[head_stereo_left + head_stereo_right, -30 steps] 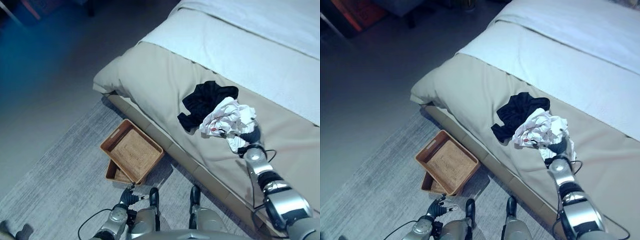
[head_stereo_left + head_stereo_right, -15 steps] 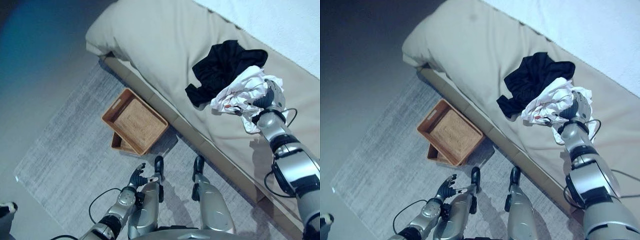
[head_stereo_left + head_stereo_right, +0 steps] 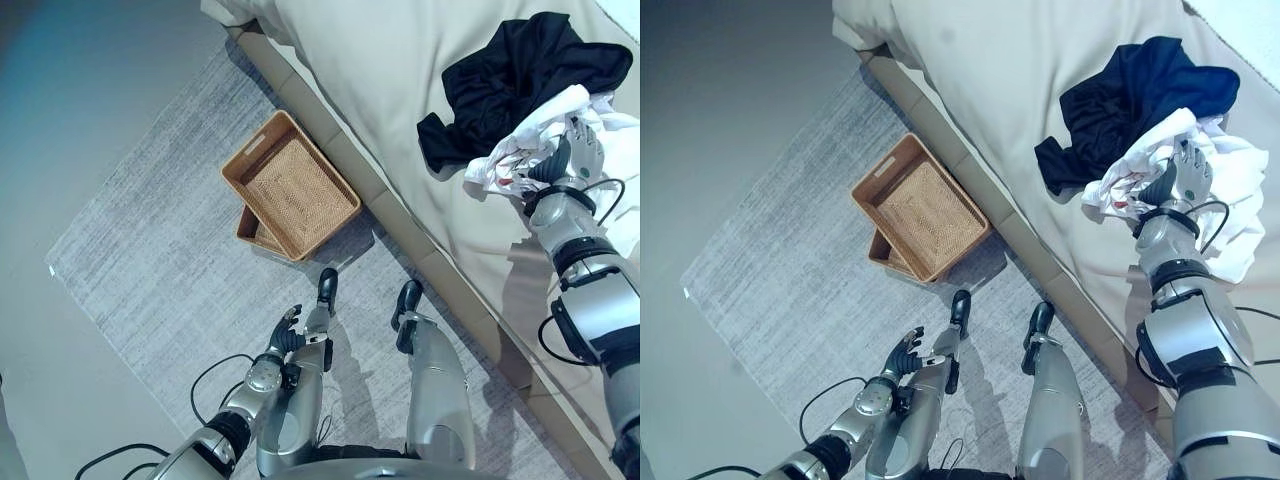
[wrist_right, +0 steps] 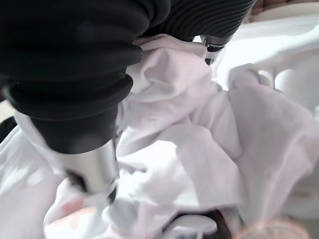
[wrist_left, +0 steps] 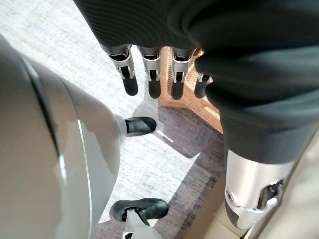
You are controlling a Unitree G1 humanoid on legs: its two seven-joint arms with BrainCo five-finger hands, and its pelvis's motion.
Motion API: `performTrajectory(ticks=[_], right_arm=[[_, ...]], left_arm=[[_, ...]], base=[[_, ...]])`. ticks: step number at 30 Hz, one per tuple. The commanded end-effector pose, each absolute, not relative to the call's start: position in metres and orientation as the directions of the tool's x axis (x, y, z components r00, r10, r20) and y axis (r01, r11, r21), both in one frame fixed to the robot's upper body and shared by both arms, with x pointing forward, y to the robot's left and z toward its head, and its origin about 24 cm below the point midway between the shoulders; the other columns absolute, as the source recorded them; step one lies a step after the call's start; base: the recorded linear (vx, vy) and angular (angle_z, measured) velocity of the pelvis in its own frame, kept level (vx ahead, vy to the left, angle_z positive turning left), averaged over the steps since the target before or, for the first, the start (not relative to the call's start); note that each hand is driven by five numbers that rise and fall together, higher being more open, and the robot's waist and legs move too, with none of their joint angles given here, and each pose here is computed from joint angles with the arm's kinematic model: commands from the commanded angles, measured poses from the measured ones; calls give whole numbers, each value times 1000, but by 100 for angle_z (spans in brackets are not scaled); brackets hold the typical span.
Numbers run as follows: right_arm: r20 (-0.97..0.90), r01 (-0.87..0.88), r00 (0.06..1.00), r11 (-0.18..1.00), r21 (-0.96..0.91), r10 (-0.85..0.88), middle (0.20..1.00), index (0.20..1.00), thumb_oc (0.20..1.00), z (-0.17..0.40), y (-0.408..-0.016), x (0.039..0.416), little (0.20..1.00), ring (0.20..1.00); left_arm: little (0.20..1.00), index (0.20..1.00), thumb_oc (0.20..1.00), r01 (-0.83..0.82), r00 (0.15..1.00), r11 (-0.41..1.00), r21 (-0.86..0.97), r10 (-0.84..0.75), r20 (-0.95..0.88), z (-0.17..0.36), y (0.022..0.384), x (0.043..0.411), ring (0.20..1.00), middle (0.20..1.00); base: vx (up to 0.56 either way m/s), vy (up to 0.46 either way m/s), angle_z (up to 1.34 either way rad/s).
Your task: Pick up clothes into the bucket
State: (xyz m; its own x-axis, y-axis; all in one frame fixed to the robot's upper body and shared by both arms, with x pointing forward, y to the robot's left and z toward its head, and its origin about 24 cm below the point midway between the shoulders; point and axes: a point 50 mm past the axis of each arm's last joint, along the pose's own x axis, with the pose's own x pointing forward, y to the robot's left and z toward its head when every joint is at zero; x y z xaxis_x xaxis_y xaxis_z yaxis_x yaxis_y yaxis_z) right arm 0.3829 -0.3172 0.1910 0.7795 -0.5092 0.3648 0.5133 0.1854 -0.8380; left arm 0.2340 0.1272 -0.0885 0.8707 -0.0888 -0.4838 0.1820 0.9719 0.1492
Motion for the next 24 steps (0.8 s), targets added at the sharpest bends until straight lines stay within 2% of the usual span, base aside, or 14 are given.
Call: performTrajectory(ticks=[1, 5, 9, 11, 15, 24], right_arm=[[366, 475, 793, 117, -872, -487, 200, 200, 200, 208, -321, 385, 200, 200], [399, 513, 777, 123, -849, -486, 200, 200, 200, 224, -323, 385, 200, 200], [472, 573, 734, 72, -816, -489, 200, 200, 200, 255, -338, 377, 200, 200], [559, 644, 677, 17, -765, -479, 200, 200, 200, 290, -349, 368, 200, 200], [704, 776, 573, 1, -631, -418, 200, 200, 200, 348, -346, 354, 200, 200], [837, 894, 417, -7, -448, -355, 200, 200, 200, 409, -348, 320, 200, 200]], left_arm=[[1000, 1000, 1000, 177, 879, 976, 128, -99, -466, -86, 118, 237, 1000, 1000], [1000, 1000, 1000, 161, 875, 978, 135, -78, -478, -88, 123, 237, 1000, 1000], [1000, 1000, 1000, 129, 875, 982, 135, -48, -483, -89, 133, 236, 1000, 1000], [1000, 1000, 1000, 102, 874, 985, 138, -22, -486, -90, 143, 235, 1000, 1000], [1000, 1000, 1000, 41, 867, 987, 153, 41, -497, -92, 162, 232, 1000, 1000], [1000, 1000, 1000, -32, 865, 986, 161, 108, -491, -92, 189, 222, 1000, 1000]], base=[[-8, -1, 5], [-3, 0, 2], [-25, 4, 7], [-20, 10, 9], [-2, 17, -3], [23, 34, -18]])
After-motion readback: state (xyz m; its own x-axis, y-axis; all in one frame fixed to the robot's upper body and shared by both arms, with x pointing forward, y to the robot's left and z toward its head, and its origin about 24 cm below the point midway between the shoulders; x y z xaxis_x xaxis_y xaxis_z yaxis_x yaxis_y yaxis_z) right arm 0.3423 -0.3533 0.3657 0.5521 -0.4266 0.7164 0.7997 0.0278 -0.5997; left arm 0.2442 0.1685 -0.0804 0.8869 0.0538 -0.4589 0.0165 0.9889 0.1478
